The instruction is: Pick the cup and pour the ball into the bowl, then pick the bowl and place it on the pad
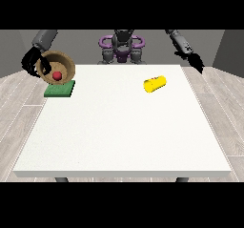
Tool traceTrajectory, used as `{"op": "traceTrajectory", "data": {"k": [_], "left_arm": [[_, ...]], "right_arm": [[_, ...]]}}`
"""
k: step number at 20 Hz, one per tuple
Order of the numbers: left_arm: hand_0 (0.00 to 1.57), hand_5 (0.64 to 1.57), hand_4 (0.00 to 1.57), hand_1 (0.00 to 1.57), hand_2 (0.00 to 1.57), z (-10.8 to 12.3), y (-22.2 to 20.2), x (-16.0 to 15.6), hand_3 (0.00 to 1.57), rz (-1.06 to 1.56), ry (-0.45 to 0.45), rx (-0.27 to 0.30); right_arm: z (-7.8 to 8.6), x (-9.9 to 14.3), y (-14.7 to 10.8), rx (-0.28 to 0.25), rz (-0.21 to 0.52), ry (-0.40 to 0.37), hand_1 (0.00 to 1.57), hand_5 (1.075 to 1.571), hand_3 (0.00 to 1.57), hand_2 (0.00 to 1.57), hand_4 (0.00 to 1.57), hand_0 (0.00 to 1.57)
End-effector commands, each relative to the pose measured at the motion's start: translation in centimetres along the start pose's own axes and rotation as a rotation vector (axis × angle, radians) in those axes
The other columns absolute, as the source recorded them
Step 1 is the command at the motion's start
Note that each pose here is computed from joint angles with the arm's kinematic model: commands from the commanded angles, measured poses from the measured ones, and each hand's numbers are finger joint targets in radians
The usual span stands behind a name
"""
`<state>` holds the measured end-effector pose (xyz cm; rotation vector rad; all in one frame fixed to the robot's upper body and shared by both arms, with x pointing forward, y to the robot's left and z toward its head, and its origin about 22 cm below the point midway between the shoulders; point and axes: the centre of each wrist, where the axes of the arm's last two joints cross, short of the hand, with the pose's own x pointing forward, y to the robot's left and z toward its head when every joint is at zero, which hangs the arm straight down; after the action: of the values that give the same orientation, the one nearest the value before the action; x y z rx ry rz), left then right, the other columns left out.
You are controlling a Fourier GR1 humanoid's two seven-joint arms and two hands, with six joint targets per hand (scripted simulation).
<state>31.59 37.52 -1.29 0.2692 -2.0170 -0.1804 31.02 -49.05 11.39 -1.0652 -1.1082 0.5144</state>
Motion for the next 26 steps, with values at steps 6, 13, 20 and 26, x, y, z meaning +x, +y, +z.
{"op": "traceTrajectory", "data": {"k": [6,13,20,26], "left_arm": [[0.00,1.183,0.89,0.00,0.00,-1.3,6.3,2.8,0.00,0.024,-0.149,0.117],[0.00,1.163,0.86,0.00,0.00,0.5,7.4,2.8,0.00,0.035,-0.166,0.116],[0.00,1.168,0.86,0.00,0.00,1.9,8.3,3.6,0.00,0.025,-0.128,0.134],[0.00,1.213,0.88,0.00,0.00,1.7,9.6,4.0,0.00,0.043,-0.137,0.152]], "right_arm": [[0.2,-3.8,4.0,-0.126,-0.199,-0.001,1.57,1.554,1.57,1.57,1.32,1.57],[-1.1,-3.1,3.2,-0.110,-0.670,0.137,1.57,1.399,1.31,1.57,0.36,1.57],[-1.4,-4.4,-1.2,-0.179,-0.685,0.171,0.00,1.246,0.00,0.58,0.00,0.00],[-1.6,-4.1,-5.2,-0.162,-0.754,0.132,0.00,1.295,0.00,0.44,0.00,0.00]]}}
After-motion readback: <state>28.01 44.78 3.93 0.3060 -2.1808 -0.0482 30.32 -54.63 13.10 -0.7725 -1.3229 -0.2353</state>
